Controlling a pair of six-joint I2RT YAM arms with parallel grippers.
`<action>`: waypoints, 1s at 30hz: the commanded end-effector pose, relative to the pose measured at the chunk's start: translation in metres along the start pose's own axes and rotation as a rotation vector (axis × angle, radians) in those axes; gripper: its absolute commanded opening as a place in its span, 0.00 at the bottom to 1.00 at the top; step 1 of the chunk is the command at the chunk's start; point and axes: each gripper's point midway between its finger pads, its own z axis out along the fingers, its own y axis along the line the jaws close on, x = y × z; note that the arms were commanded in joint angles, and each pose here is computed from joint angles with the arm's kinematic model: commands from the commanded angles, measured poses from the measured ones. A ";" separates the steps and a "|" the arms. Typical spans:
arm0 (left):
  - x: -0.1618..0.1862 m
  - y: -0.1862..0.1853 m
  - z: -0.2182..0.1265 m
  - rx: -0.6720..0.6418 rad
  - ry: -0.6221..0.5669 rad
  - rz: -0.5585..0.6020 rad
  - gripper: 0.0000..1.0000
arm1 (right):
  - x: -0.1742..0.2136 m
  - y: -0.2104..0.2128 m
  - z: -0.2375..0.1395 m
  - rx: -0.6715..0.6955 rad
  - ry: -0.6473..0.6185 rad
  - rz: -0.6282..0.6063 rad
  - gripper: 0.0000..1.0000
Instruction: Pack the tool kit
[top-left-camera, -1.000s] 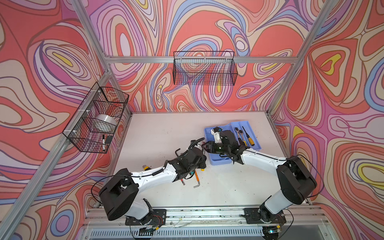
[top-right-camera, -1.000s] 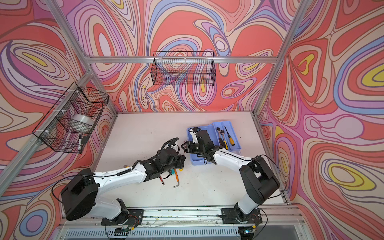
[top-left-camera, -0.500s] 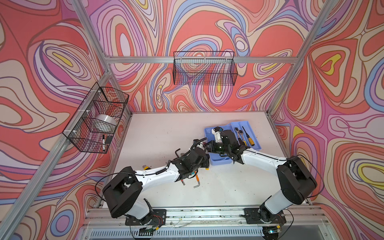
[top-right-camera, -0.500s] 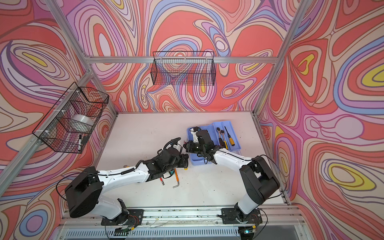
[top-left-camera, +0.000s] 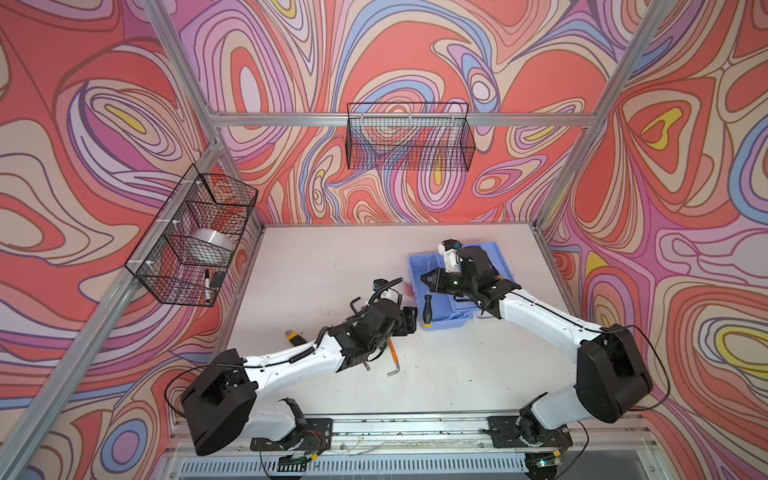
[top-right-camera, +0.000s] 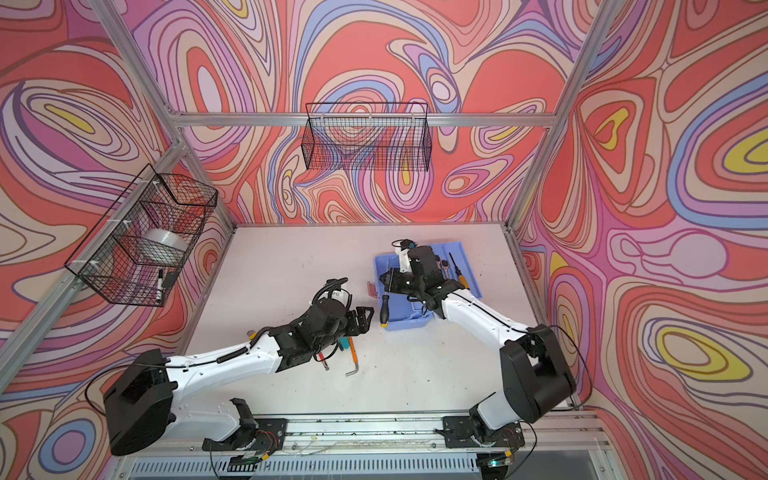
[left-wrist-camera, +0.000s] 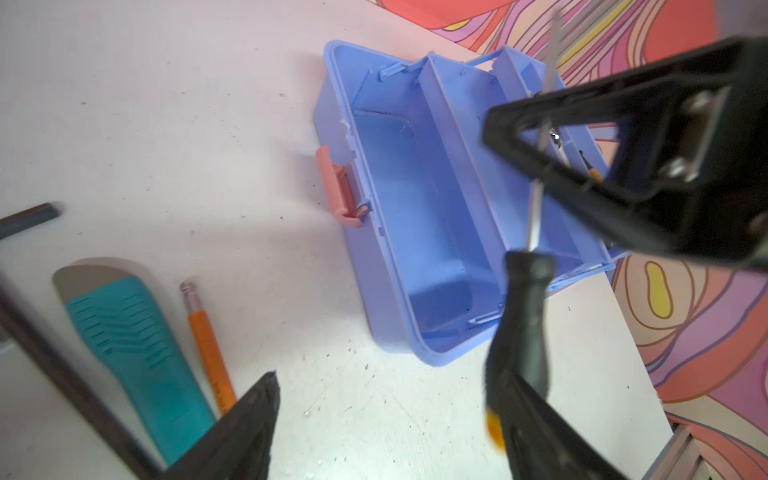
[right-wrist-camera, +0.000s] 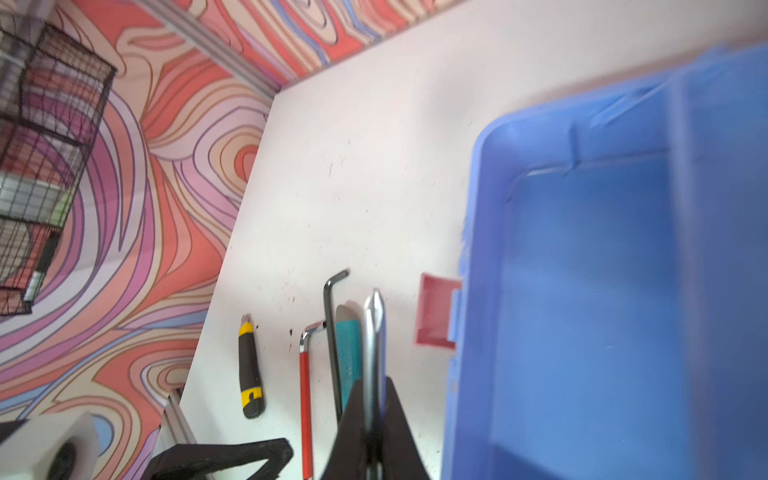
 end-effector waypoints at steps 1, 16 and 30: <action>0.010 0.044 -0.012 -0.154 -0.008 0.007 0.93 | -0.033 -0.025 -0.037 0.108 -0.057 -0.085 0.00; 0.028 0.092 -0.039 -0.262 -0.014 0.003 0.96 | -0.113 -0.128 -0.101 0.590 -0.033 -0.336 0.00; 0.040 0.116 -0.046 -0.311 -0.007 0.014 0.96 | -0.122 -0.184 -0.102 0.878 0.133 -0.461 0.00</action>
